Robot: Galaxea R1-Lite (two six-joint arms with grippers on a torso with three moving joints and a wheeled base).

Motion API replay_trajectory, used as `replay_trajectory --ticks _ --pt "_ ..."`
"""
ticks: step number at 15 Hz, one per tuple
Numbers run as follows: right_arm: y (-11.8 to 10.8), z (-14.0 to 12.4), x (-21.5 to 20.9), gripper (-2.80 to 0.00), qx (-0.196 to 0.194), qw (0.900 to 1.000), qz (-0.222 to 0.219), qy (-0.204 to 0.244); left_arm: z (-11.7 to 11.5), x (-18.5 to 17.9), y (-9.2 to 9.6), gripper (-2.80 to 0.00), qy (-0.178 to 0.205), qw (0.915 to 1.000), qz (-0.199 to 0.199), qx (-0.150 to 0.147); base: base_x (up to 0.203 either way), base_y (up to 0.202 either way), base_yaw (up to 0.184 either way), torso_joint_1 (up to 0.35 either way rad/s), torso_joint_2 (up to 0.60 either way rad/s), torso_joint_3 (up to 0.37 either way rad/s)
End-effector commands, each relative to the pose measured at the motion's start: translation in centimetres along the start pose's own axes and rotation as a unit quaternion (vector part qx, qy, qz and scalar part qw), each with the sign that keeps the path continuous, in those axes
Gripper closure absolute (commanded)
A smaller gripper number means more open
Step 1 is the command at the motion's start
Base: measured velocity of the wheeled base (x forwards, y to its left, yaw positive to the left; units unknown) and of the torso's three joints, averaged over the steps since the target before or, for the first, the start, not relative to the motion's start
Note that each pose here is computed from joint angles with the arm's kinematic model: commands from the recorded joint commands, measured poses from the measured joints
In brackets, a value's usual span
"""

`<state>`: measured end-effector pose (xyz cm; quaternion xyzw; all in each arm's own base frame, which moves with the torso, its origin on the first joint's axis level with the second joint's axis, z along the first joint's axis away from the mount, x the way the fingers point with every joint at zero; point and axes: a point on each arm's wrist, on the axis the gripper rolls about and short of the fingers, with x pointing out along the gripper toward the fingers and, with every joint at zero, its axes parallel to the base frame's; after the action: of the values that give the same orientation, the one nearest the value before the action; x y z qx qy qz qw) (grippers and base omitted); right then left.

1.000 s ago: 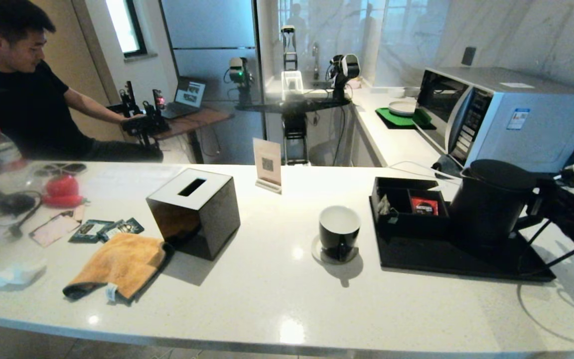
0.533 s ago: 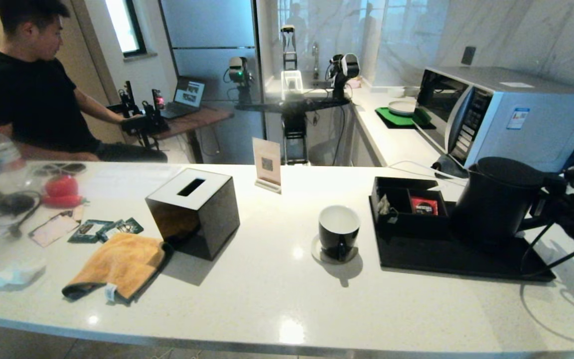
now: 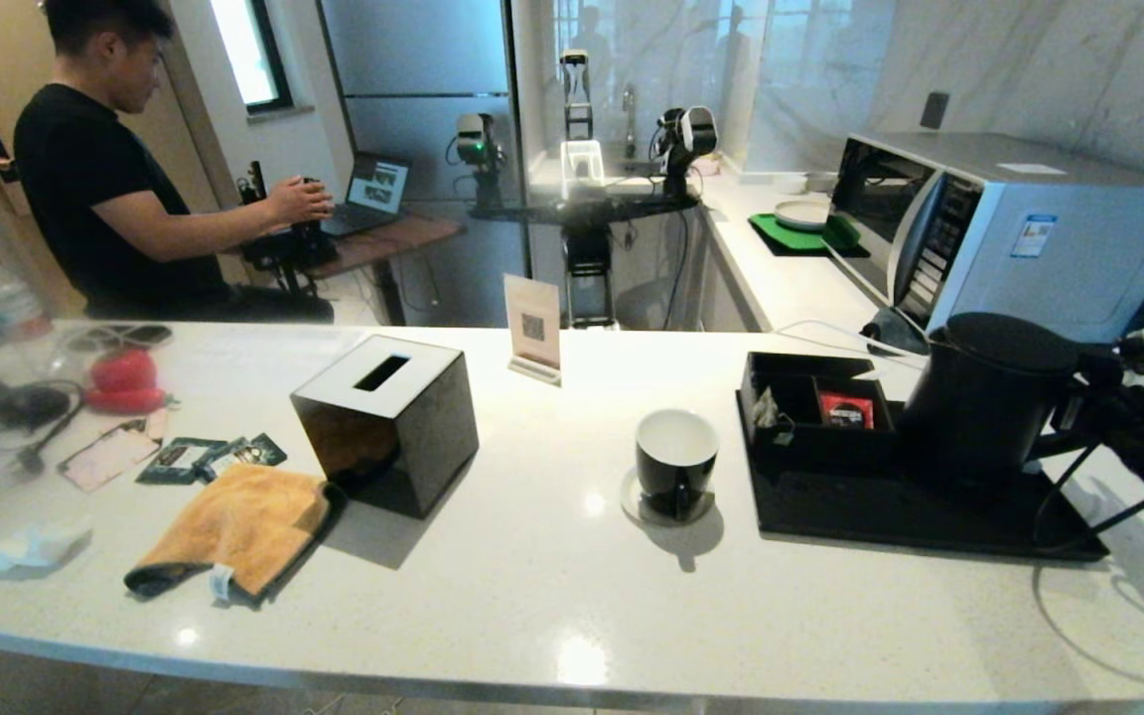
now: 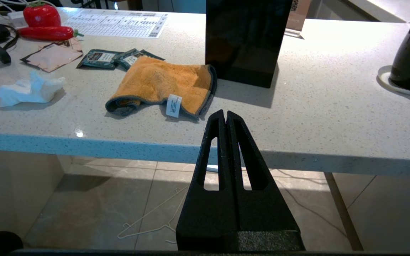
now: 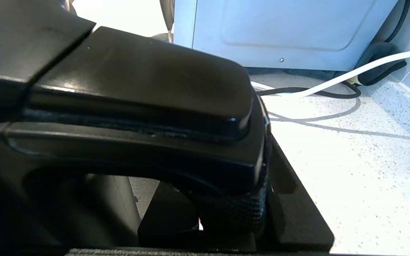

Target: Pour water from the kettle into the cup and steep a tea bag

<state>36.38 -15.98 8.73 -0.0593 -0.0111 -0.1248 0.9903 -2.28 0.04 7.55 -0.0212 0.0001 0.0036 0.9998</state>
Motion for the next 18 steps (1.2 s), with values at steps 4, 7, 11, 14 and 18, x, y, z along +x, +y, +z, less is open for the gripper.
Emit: replay_trajectory --ticks 4,7,11,14,18 --pt "0.0 1.3 -0.5 0.0 -0.001 1.0 0.0 -0.014 0.0 0.0 0.0 0.0 0.001 1.0 0.0 0.0 0.0 0.0 0.0 0.0 0.0 0.0" --pt "0.1 1.7 -1.1 0.0 0.0 1.0 -0.006 -0.011 0.0 0.0 0.0 0.0 0.001 1.0 0.0 0.0 0.0 0.0 0.0 0.0 0.0 0.0" --pt "0.1 2.6 -1.8 0.0 0.0 1.0 -0.006 -0.016 0.0 0.0 0.0 0.0 0.001 1.0 0.0 0.0 0.0 0.0 0.0 0.0 0.0 0.0" --pt "0.1 3.3 -2.6 0.0 0.0 1.0 -0.006 -0.018 0.0 0.0 0.0 0.0 0.001 1.0 0.0 0.0 0.0 0.0 0.0 0.0 0.0 0.0" --pt "0.3 4.0 -3.9 0.0 0.0 1.0 -0.006 -0.016 0.0 0.0 0.0 0.0 0.001 1.0 0.0 0.0 0.0 0.0 0.0 0.0 0.0 0.0"
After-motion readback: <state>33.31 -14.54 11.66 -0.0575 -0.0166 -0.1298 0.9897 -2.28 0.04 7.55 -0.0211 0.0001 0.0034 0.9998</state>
